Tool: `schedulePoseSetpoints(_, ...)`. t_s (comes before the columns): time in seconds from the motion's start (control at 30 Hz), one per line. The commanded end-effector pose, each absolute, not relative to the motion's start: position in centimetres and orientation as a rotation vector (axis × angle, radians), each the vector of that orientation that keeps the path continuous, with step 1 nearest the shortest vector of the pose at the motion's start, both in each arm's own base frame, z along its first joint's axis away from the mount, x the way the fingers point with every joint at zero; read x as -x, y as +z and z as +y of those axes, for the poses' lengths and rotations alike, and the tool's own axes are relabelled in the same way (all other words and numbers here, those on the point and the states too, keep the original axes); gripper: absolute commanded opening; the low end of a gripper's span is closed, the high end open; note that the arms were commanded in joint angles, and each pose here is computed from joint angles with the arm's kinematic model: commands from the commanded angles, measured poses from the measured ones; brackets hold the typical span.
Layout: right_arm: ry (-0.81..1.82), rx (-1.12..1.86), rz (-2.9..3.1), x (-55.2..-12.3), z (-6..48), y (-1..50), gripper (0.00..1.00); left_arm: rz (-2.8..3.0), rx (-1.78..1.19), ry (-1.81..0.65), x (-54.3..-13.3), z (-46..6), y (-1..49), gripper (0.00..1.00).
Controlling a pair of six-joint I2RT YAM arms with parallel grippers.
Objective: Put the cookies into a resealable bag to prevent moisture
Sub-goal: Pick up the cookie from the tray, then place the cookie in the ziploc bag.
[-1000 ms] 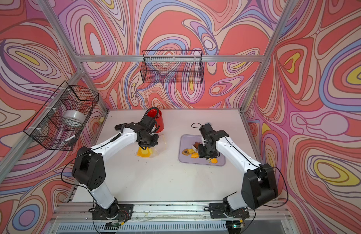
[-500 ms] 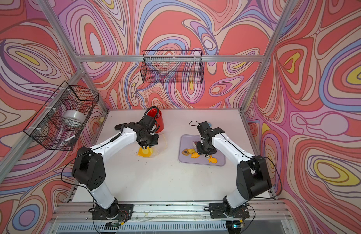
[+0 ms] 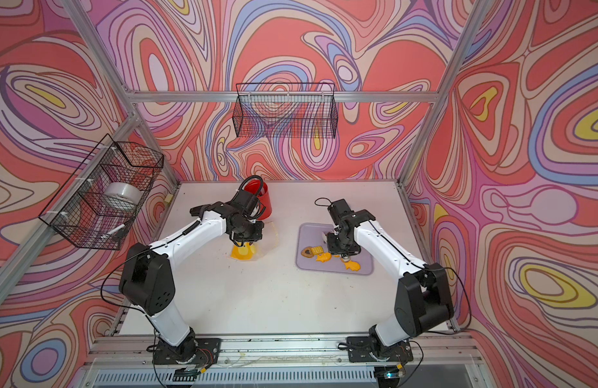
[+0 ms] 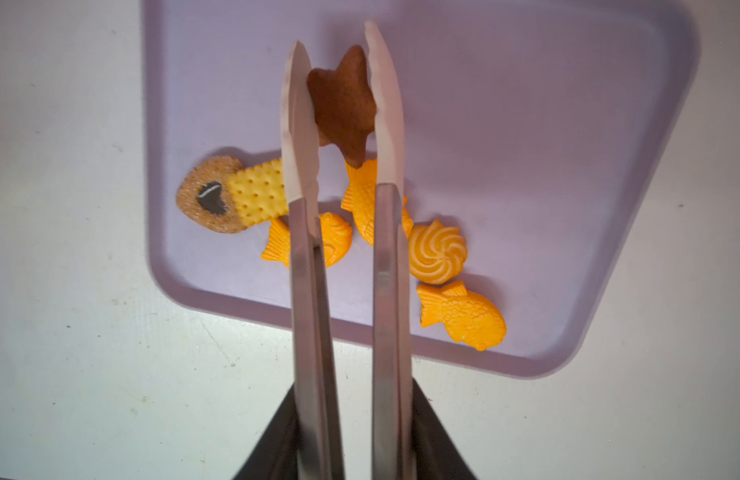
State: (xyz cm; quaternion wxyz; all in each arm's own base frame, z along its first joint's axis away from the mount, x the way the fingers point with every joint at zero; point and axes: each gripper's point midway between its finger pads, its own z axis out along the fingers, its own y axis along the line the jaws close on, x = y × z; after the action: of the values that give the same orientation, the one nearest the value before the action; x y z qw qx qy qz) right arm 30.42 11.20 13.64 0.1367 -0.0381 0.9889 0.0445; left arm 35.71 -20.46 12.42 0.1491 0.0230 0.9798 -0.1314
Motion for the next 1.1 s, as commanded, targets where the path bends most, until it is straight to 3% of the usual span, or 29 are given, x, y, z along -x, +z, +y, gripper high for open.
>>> schedulePoseSetpoints(0.0, 0.234, 0.151, 2.742, -31.5, 12.3, 17.4, 0.32, 2.824, -0.107, -0.434, -35.9, -21.5, 12.6, 0.0)
schedulePoseSetpoints(0.43, 0.852, 0.514, 2.536, -28.8, 20.5, 22.4, 0.3, 2.846, -0.148, -0.498, -36.0, -23.3, 12.1, 0.0)
schedulePoseSetpoints(0.73, 0.969, 0.588, 2.563, -27.2, 24.6, 19.7, 0.3, 2.842, -0.157, -0.502, -36.4, -23.7, 12.7, 0.0)
schedulePoseSetpoints(1.07, 0.957, 0.508, 2.574, -30.1, 26.5, 17.4, 0.38, 2.83, -0.168, -0.533, -36.0, -23.8, 13.5, 0.0)
